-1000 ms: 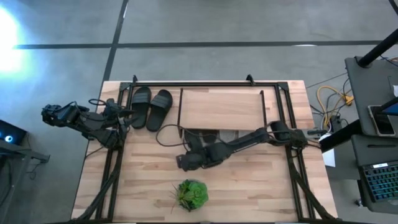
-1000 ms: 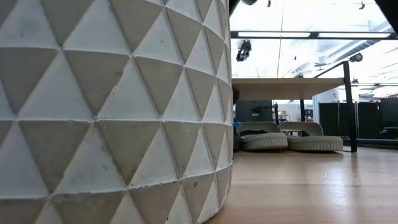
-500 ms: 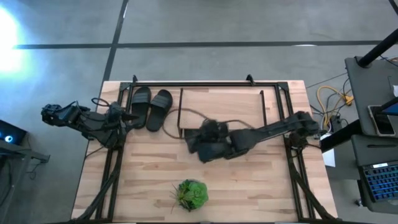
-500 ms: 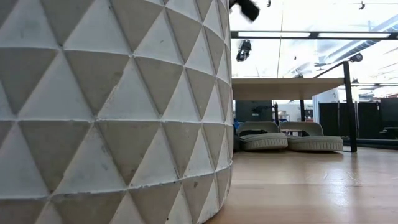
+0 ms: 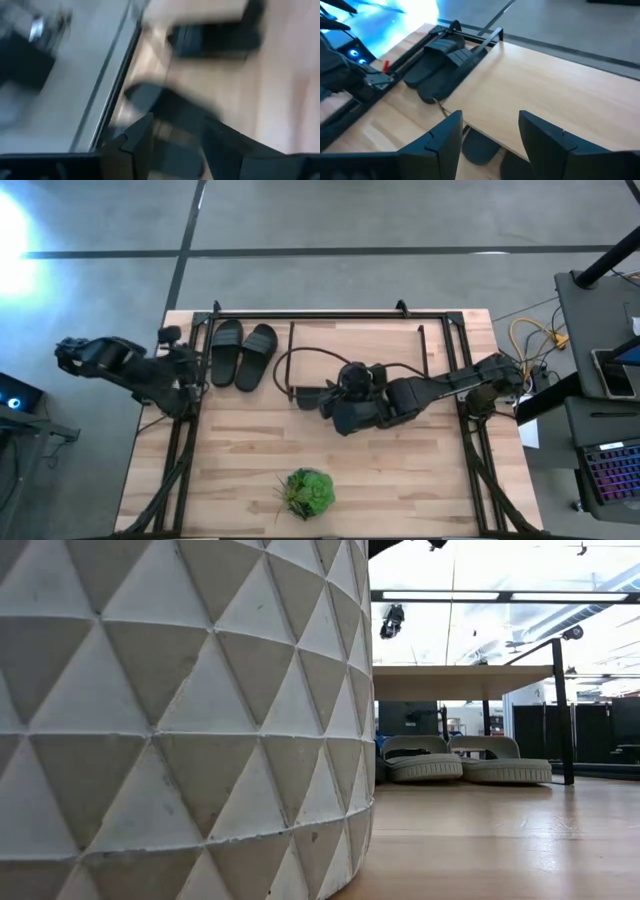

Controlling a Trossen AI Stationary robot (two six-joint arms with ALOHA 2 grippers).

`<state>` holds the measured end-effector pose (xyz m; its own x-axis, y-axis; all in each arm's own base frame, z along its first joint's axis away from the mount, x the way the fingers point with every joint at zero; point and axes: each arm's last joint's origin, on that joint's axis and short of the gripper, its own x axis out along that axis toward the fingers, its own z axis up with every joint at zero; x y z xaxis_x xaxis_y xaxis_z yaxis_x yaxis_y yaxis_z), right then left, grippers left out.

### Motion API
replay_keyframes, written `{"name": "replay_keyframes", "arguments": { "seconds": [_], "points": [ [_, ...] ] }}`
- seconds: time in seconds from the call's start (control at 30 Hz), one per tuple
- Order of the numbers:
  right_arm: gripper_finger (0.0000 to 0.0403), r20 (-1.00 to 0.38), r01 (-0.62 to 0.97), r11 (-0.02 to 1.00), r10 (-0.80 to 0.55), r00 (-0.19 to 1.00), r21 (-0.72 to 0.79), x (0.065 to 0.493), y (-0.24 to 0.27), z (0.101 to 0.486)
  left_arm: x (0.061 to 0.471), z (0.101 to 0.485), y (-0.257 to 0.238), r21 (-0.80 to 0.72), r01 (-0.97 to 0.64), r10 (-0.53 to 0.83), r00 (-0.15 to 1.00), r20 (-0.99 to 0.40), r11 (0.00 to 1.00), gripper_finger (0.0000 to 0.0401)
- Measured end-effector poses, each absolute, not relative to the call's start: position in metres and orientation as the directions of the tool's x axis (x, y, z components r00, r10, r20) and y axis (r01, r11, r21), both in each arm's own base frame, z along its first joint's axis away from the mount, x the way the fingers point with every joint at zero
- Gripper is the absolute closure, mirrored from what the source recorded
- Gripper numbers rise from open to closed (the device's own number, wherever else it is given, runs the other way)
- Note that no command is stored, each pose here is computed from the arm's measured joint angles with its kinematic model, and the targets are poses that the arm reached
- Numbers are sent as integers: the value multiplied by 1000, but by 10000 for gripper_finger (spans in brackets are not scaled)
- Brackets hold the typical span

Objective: Pick and place slides into the shelf
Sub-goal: Put the black slide on the shelf

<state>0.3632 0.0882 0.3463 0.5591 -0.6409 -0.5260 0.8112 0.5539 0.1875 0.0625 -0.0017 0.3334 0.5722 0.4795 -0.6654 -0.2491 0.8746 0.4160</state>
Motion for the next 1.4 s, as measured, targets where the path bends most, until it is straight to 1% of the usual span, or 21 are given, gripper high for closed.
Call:
{"name": "replay_keyframes", "arguments": {
  "seconds": [0.07,0.1,0.23,0.3,0.37,0.47,0.67,0.73,0.77,0.8,0.87,0.93,1.03,1.1,1.2,1.23,1.33,1.4],
  "points": [
    [218,-533,816,554,-647,545,163,361,88,345,66,330,-2,488,-254,549,442,-710,835,281],
    [218,-536,819,553,-650,539,153,361,87,345,73,328,-4,511,-267,576,412,-706,817,295],
    [218,-518,845,516,-689,507,141,355,85,346,88,325,-7,540,-334,635,404,-658,772,350],
    [217,-515,857,495,-701,493,147,351,83,348,93,321,-5,584,-369,690,340,-639,723,362],
    [215,-509,861,488,-709,488,145,346,83,351,102,316,-4,618,-395,731,291,-618,680,363],
    [207,-509,860,494,-712,484,128,340,84,354,107,309,-1,603,-432,727,224,-649,671,341],
    [194,-517,854,514,-711,476,80,332,85,358,121,301,14,635,-494,752,60,-656,594,263],
    [192,-518,853,517,-711,476,73,330,85,358,128,298,21,643,-499,751,23,-660,581,240],
    [192,-520,853,518,-711,474,69,330,85,358,133,296,24,648,-478,742,13,-670,593,232],
    [192,-524,852,519,-709,472,65,329,85,358,138,294,27,639,-445,719,15,-695,627,225],
    [192,-542,849,525,-696,471,64,329,85,358,150,289,36,613,-387,677,42,-735,689,220],
    [192,-552,846,529,-687,473,67,329,85,358,158,287,47,623,-339,678,65,-732,705,219],
    [192,-562,841,537,-676,477,68,328,87,357,161,284,66,662,-265,696,52,-716,701,219],
    [192,-562,838,541,-674,480,67,328,89,357,155,281,77,646,-249,677,53,-734,721,219],
    [192,-564,838,541,-673,478,65,327,90,357,135,272,90,556,-253,590,80,-803,792,219],
    [192,-564,839,540,-674,477,64,326,90,357,126,270,92,544,-251,579,89,-810,800,219],
    [192,-562,847,528,-683,466,60,325,90,356,106,271,93,577,-229,609,110,-785,784,219],
    [192,-553,852,521,-695,459,51,324,89,356,99,272,93,613,-199,642,151,-752,765,219]
  ]
}}
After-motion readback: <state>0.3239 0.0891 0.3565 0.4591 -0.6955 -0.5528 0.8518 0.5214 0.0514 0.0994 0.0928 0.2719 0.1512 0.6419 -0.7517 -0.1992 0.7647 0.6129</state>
